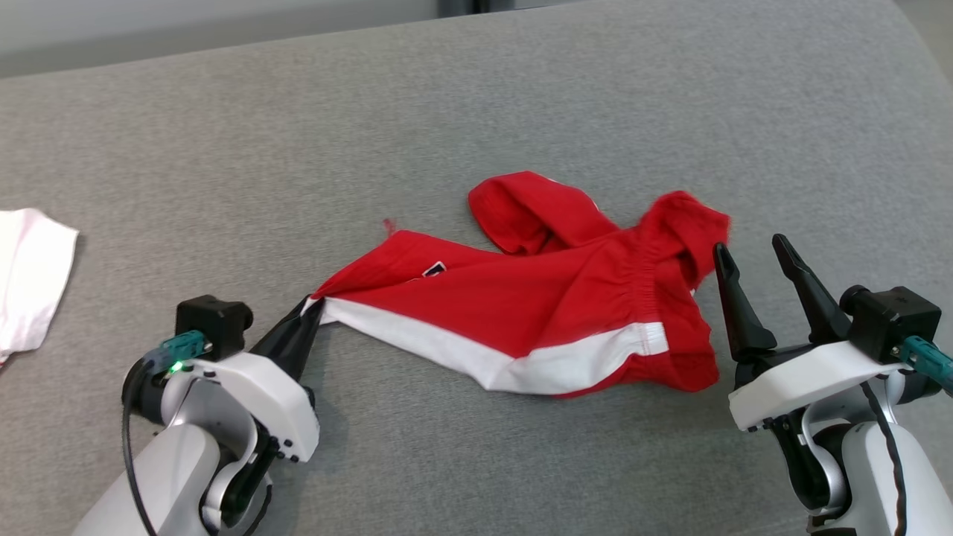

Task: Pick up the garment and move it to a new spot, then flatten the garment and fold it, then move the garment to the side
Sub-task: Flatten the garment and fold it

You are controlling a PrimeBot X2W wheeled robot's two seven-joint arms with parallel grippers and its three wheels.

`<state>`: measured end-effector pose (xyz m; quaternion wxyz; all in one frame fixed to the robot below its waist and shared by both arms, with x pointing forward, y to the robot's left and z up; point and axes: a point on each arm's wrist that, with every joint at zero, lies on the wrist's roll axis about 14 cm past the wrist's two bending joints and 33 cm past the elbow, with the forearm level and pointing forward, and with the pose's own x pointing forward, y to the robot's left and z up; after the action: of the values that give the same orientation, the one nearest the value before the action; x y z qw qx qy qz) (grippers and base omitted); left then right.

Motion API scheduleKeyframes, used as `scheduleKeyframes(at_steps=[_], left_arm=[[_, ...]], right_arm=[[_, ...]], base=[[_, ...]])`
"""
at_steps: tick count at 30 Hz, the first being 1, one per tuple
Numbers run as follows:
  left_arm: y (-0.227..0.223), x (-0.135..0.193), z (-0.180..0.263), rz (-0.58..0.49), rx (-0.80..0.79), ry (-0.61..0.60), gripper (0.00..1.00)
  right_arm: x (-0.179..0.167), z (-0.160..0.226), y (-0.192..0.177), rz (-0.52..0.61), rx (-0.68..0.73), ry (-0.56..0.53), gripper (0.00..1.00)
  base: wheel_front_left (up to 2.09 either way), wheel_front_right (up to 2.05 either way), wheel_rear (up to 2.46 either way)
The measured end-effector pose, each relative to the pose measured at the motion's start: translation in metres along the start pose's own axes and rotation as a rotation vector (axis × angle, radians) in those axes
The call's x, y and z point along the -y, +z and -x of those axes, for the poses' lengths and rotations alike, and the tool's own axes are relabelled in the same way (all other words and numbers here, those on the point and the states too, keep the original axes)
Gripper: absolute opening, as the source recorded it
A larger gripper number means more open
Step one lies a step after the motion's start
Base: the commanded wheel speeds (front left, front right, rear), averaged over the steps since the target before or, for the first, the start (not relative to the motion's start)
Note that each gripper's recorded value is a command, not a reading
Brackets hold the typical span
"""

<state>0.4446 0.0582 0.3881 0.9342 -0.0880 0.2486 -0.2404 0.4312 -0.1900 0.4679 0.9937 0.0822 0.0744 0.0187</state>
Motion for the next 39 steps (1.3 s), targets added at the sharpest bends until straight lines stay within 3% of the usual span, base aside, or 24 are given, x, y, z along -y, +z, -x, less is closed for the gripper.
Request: scheduleKeyframes(at_steps=[8,9,10,11,12,19,29,39], left_arm=[[-0.002,-0.026,0.036,0.054,0.015,0.117,0.00],[-0.004,-0.026,0.038,0.056,0.014,0.118,0.29],[-0.003,-0.026,0.040,0.060,0.021,0.124,0.29],[-0.001,-0.025,0.040,0.065,0.033,0.128,0.87],[0.000,-0.024,0.040,0.067,0.041,0.132,1.00],[0.029,-0.026,0.049,0.076,0.218,0.181,1.00],[0.100,-0.043,0.097,-0.032,0.524,0.320,1.00],[0.104,-0.044,0.145,-0.098,0.560,0.404,1.00]], right_arm=[[-0.019,-0.009,0.006,0.005,0.008,0.053,1.00],[-0.020,-0.009,0.007,0.005,0.010,0.057,1.00],[-0.021,-0.010,0.007,0.005,0.008,0.059,1.00],[-0.022,-0.010,0.007,0.005,0.007,0.062,1.00],[-0.023,-0.009,0.008,0.006,0.010,0.064,1.00],[-0.031,-0.005,0.022,0.027,0.044,0.086,1.00],[-0.035,0.013,0.043,0.058,0.113,0.099,1.00],[-0.043,0.031,0.043,0.063,0.118,0.115,1.00]], base=[[0.00,0.00,0.00],[0.00,0.00,0.00],[0.00,0.00,0.00],[0.00,0.00,0.00],[0.00,0.00,0.00],[0.00,0.00,0.00],[0.00,0.00,0.00],[0.00,0.00,0.00]])
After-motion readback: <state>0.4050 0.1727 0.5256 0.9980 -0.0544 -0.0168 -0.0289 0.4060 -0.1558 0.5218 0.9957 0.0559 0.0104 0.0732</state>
